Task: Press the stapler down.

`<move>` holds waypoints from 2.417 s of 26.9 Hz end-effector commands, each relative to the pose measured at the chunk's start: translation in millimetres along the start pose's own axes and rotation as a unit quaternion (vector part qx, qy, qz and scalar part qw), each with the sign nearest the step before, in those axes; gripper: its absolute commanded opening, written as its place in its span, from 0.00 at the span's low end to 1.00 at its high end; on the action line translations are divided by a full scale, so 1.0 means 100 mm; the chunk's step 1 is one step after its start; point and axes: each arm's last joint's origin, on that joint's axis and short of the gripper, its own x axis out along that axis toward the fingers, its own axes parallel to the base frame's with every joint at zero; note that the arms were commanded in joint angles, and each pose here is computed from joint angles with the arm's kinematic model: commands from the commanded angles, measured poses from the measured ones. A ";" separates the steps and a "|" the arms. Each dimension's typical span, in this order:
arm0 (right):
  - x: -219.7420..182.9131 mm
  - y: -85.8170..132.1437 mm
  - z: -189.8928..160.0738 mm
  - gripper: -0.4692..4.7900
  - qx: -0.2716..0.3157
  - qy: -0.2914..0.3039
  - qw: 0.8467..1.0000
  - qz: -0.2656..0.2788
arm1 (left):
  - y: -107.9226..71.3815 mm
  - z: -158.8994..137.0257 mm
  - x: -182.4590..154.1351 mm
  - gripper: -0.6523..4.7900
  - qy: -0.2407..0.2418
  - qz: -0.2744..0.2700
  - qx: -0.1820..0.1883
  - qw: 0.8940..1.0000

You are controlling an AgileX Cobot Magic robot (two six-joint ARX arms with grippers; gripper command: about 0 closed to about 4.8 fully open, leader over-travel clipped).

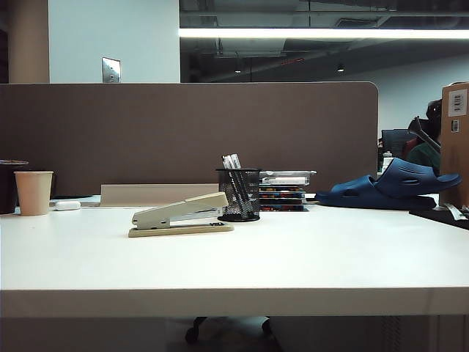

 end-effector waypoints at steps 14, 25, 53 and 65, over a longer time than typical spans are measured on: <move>0.00 0.00 0.02 0.07 -0.002 -0.017 1.000 0.001 | 0.00 0.01 0.00 0.11 -0.005 -0.002 0.001 1.000; 0.00 0.00 0.03 0.07 0.003 -0.018 1.000 0.003 | -0.03 -0.01 0.00 0.11 0.003 -0.050 -0.002 0.999; -0.05 0.02 1.33 0.07 0.016 0.045 0.998 0.050 | -0.12 -0.13 -0.03 0.11 0.059 -0.184 -0.028 0.981; 0.71 -0.05 2.14 0.07 0.047 0.132 0.980 0.140 | -0.12 -0.13 -0.03 0.11 0.059 -0.184 -0.028 0.981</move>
